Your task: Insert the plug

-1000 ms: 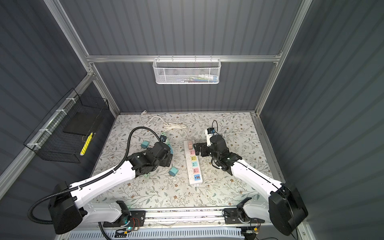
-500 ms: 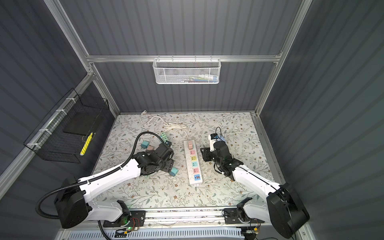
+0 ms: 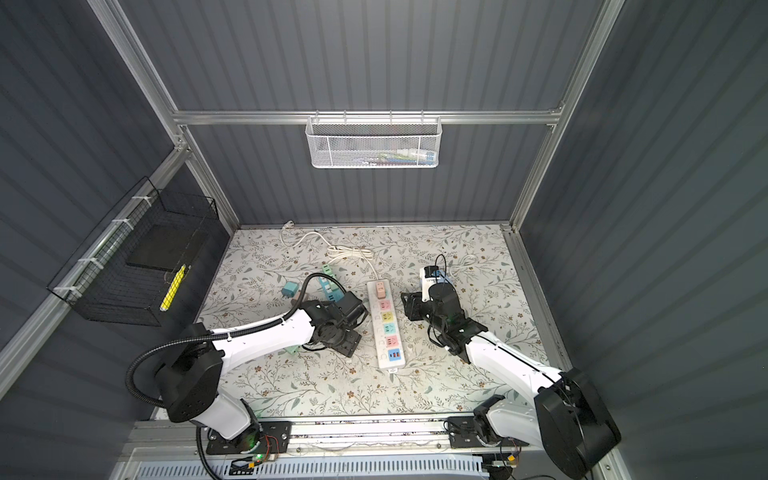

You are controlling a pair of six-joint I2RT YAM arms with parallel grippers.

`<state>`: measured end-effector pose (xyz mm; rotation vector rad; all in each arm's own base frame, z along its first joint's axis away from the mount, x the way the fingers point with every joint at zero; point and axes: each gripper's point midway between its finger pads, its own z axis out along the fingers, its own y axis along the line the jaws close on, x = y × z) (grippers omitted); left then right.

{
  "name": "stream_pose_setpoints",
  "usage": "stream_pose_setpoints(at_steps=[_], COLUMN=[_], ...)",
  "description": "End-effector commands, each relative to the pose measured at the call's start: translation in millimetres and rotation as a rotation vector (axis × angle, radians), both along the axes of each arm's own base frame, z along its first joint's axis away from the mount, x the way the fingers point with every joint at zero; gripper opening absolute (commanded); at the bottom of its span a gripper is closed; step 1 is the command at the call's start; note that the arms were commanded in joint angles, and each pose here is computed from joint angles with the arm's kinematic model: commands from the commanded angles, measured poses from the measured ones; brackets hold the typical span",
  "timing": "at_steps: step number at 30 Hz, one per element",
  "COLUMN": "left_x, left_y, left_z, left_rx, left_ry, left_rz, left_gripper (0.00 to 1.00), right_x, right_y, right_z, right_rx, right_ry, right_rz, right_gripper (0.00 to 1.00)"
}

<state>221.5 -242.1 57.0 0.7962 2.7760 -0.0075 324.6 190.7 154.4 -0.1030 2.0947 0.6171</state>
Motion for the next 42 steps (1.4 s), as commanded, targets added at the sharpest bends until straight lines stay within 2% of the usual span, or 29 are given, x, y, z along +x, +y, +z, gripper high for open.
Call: stream_pose_setpoints(at_steps=[1,6,18,22,27,31,35,42], left_x=[-8.4,-3.0,4.3,5.8,6.1,8.9,25.1,45.2], left_y=[2.0,7.1,-2.4,3.0,12.6,7.6,-12.5,-58.3], left_z=[-7.7,-12.1,-31.2,-41.8,-43.9,-34.6,-0.3,80.7], left_rx=[0.046,0.085,0.063,0.096,0.132,0.084,-0.067,-0.336], left_ry=[0.058,0.038,0.033,0.038,0.026,-0.007,-0.153,-0.611], left_rz=[-0.019,0.008,-0.023,-0.011,0.020,0.008,-0.026,-0.203], left_gripper=[0.69,0.66,0.61,0.57,0.44,0.30,0.23,0.22], right_x=[2.2,2.3,2.5,2.6,2.5,2.0,0.7,-4.9], right_y=[-2.1,-1.3,0.2,0.9,0.6,2.0,3.6,10.1], right_z=[-0.5,-2.0,-5.9,-6.6,-6.0,-6.3,-3.6,6.8], right_rx=[0.002,0.000,-0.005,-0.005,-0.006,-0.001,0.009,0.054], right_ry=[-0.005,0.000,0.011,0.015,0.014,0.018,0.017,-0.003], right_rz=[-0.016,-0.014,-0.007,-0.003,-0.003,0.003,0.012,0.052], right_gripper=[0.53,0.53,0.53,0.53,0.53,0.53,0.53,0.52])
